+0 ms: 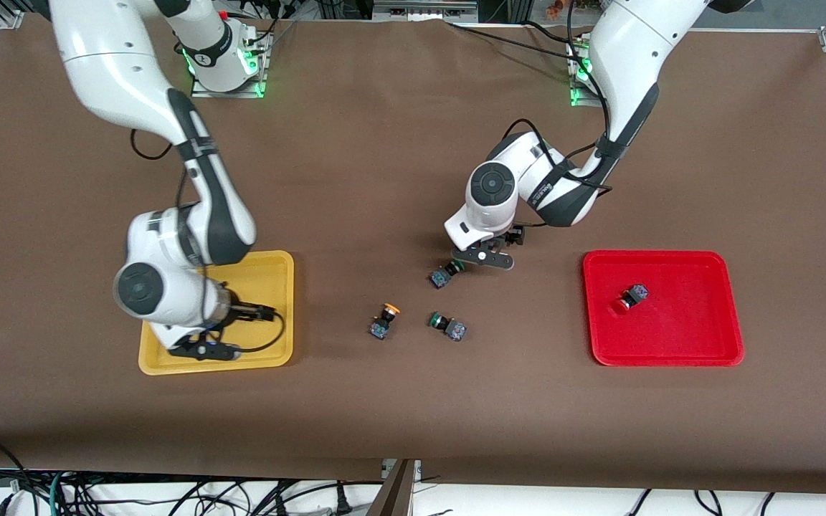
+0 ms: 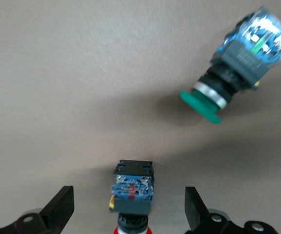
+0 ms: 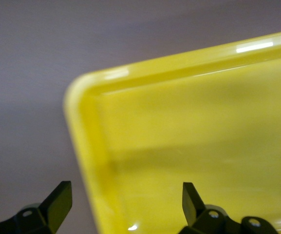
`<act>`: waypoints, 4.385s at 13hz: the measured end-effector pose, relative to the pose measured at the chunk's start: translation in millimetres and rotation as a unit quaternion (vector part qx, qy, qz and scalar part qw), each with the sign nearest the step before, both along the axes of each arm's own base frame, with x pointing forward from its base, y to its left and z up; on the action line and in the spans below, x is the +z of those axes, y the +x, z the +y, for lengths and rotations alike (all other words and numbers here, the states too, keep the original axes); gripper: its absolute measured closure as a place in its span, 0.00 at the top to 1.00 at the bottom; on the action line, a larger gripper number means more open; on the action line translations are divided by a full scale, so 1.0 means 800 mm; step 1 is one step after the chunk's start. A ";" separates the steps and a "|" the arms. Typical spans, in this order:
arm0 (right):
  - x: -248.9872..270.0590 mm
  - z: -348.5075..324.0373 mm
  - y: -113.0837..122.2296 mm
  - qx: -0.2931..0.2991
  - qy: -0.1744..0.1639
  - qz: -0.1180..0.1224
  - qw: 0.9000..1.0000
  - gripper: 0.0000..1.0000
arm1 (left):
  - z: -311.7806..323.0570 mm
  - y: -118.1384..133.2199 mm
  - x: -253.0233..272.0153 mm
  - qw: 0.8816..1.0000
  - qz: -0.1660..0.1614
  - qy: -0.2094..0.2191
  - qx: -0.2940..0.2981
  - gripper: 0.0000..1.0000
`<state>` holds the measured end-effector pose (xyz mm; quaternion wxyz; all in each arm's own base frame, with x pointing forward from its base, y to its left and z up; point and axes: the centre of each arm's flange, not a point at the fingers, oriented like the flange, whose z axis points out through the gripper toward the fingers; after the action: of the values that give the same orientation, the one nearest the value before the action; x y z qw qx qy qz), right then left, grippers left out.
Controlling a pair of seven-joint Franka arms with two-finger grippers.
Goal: Place red and yellow buttons in trays
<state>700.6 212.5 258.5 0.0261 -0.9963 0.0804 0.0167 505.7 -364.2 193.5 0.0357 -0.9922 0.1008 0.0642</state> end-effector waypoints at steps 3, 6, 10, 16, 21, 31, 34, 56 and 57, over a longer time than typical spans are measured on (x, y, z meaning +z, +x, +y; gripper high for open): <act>-0.019 0.105 -0.024 -0.080 0.014 -0.040 0.996 1.00 | 0.005 -0.021 -0.028 1.000 -0.006 -0.019 -0.002 0.94; -0.043 0.162 -0.037 -0.113 0.038 -0.082 0.989 1.00 | 0.006 -0.022 -0.030 1.000 -0.006 -0.021 -0.002 0.74; -0.056 0.220 -0.050 -0.133 0.057 -0.099 0.985 1.00 | 0.011 -0.011 -0.018 1.000 -0.013 -0.022 0.004 0.40; -0.087 0.262 -0.054 -0.122 0.063 -0.104 0.985 1.00 | 0.116 0.077 0.104 0.995 0.032 0.036 -0.082 0.40; -0.092 0.263 -0.049 -0.122 0.065 -0.109 0.984 0.80 | 0.308 0.150 0.130 0.981 0.061 0.001 -0.184 0.40; -0.018 0.217 -0.027 -0.072 0.011 -0.053 0.996 0.43 | 0.546 0.196 0.028 0.937 -0.021 -0.038 -0.346 0.40; 0.052 0.112 0.005 0.002 -0.008 -0.010 1.000 0.43 | 0.541 0.196 0.017 0.935 -0.021 -0.044 -0.350 0.57; 0.128 -0.127 0.000 0.189 -0.015 0.098 0.977 1.00 | 0.433 0.138 0.491 0.998 0.023 -0.042 0.031 1.00; 0.156 -0.146 -0.008 0.193 -0.014 0.108 0.975 1.00 | 0.437 0.134 0.489 0.996 0.007 -0.061 0.066 1.00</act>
<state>694.3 95.8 383.0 -0.0007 -0.9856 -0.1108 0.1275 613.0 -14.2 584.6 -0.0300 -0.9965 0.0393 0.0672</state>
